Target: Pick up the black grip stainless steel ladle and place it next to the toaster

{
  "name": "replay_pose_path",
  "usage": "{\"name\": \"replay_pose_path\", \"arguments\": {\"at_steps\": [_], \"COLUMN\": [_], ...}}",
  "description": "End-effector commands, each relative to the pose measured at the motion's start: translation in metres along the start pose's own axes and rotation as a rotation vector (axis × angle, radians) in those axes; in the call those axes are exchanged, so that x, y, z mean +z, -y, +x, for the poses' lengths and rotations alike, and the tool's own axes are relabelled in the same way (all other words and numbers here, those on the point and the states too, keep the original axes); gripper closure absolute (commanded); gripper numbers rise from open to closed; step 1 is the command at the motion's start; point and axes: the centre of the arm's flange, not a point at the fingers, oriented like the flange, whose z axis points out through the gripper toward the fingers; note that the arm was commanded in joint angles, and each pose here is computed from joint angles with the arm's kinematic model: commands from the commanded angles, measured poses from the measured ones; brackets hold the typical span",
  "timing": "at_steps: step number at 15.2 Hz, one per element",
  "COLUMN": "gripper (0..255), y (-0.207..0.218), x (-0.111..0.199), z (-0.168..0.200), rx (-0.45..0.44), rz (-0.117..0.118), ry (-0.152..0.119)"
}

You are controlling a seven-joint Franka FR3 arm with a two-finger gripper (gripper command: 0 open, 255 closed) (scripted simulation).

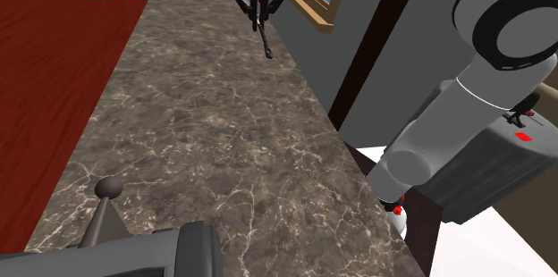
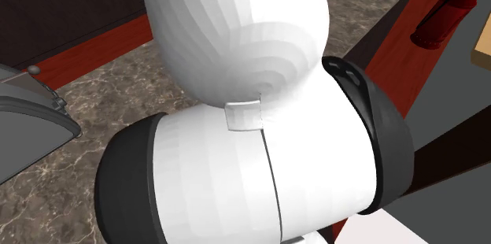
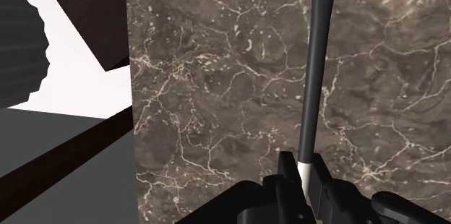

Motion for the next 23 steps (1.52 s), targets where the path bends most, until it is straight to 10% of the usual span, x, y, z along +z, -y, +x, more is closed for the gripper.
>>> {"name": "replay_pose_path", "arguments": {"at_steps": [1,19,23], "gripper": [255,255,255], "y": [-0.001,-0.012,-0.020], "x": [-0.011,-0.103,-0.103], "z": [0.000,0.003,-0.050], "rx": [0.000,0.000,0.000], "rz": [0.000,0.000,0.000], "ry": [0.000,0.000,0.000]}}
